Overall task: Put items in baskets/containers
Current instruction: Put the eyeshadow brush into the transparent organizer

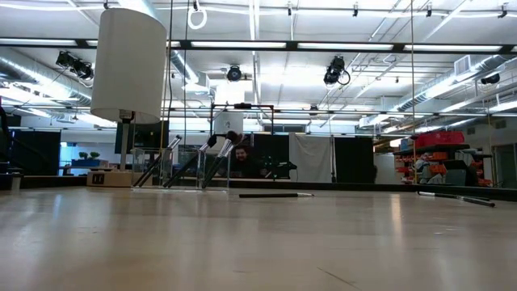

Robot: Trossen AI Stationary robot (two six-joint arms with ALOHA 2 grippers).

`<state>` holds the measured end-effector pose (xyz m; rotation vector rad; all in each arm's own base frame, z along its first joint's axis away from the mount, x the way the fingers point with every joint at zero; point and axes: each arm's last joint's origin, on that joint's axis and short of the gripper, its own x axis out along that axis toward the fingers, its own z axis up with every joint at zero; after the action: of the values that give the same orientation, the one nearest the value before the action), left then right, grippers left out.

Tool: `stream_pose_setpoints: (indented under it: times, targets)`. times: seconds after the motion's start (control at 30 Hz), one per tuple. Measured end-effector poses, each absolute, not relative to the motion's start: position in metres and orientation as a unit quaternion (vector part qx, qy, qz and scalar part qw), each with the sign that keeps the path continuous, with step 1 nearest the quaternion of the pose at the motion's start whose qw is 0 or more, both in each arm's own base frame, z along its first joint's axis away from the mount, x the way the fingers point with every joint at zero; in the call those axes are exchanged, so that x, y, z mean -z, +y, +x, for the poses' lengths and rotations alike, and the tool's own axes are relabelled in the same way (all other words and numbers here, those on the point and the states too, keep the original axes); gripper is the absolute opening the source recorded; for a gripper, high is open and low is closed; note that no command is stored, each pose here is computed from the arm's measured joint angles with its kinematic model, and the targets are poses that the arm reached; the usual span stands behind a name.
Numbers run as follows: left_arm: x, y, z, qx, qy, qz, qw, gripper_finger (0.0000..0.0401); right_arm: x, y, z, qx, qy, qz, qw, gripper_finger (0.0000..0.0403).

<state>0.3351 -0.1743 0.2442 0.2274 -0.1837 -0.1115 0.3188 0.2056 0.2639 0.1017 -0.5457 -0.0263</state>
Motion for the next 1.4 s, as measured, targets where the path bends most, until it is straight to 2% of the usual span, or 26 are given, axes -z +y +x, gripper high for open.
stream_pose_setpoints:
  times: [0.23,0.43,0.8,1.2,1.4]
  targets:
    - [-0.244,-0.163,0.341,0.052,-0.093,0.085,0.991,0.0177,-0.258,0.207,0.323,0.009,-0.24,0.033,0.97,0.0006]
    - [-0.234,-0.159,0.351,0.082,-0.149,0.045,0.984,0.0177,-0.259,0.207,0.322,0.007,-0.244,0.01,0.97,0.0006]
    - [-0.228,-0.16,0.353,0.102,-0.191,0.019,0.976,0.0171,-0.258,0.208,0.323,-0.01,-0.245,-0.008,0.969,0.0006]
    - [-0.23,-0.161,0.352,0.11,-0.2,-0.005,0.973,0.0046,-0.256,0.211,0.324,-0.043,-0.25,-0.036,0.967,0.0007]
    - [-0.23,-0.161,0.351,0.112,-0.201,0.002,0.973,0.0008,-0.255,0.216,0.321,-0.045,-0.247,-0.048,0.967,0.0007]
